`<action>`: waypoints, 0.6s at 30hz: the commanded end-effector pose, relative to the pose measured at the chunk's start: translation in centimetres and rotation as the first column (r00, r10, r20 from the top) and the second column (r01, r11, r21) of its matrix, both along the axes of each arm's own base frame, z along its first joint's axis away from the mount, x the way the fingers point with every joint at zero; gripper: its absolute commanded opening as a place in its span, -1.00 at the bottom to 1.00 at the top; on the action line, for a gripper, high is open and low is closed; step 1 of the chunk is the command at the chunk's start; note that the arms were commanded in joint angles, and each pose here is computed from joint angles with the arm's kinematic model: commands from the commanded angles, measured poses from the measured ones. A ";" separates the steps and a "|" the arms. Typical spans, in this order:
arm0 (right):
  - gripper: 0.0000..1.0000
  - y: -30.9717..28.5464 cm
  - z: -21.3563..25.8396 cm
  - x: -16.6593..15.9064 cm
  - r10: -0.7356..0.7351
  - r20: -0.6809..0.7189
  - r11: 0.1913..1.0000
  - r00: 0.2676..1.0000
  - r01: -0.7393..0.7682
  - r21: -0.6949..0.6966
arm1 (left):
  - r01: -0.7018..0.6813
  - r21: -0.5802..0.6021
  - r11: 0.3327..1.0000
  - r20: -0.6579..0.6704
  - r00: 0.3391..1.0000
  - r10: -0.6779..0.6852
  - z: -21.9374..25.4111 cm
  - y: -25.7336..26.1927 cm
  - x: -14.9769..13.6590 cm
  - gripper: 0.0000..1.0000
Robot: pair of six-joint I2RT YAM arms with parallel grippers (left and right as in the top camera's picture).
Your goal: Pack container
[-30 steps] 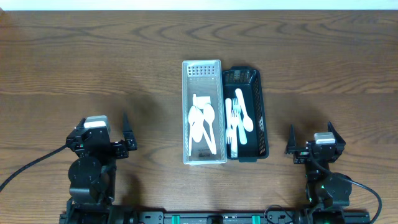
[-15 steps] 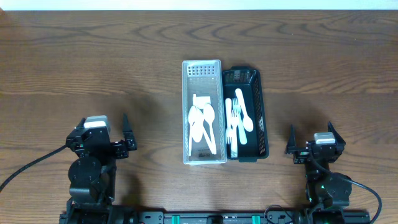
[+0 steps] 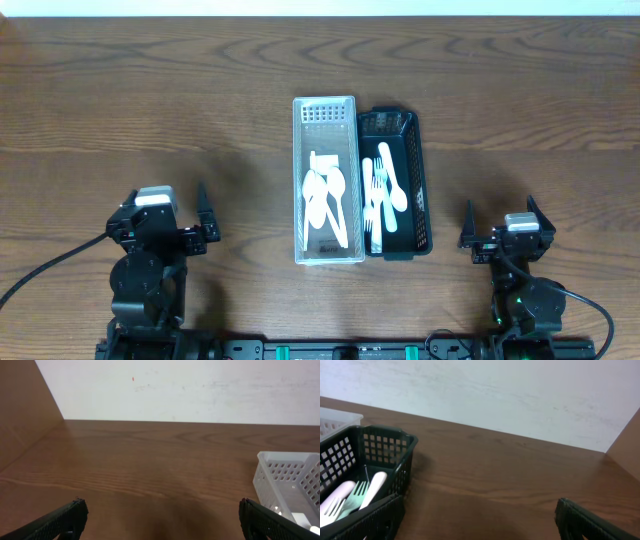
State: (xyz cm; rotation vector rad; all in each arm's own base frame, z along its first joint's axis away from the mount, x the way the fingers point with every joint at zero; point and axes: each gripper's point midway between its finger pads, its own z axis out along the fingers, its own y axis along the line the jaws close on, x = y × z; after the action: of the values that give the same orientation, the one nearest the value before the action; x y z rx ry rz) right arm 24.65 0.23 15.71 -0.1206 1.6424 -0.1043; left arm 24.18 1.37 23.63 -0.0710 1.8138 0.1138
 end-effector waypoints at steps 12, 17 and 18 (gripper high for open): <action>0.99 0.4 0.0 0.0 0.020 0.000 1.000 1.000 -0.020 -0.013 | 0.038 -0.144 0.989 -0.016 0.999 -0.041 -7.8 -1.0 -2.1 0.96; 0.98 0.4 0.0 0.0 0.020 0.000 1.000 1.000 -0.020 -0.013 | 0.031 -0.140 0.990 0.149 0.989 -0.009 -7.9 -0.3 0.1 0.96; 0.99 0.4 0.0 0.0 0.019 0.000 1.000 1.000 -0.019 -0.013 | 0.031 -0.140 0.990 0.171 0.985 -0.007 -8.2 -0.3 0.3 0.96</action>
State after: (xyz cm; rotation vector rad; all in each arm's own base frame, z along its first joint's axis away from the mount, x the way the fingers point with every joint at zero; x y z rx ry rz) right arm 24.65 0.23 15.72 -0.1217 1.6419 -0.1049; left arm 24.10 0.97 16.25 -0.1503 1.6785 -0.0270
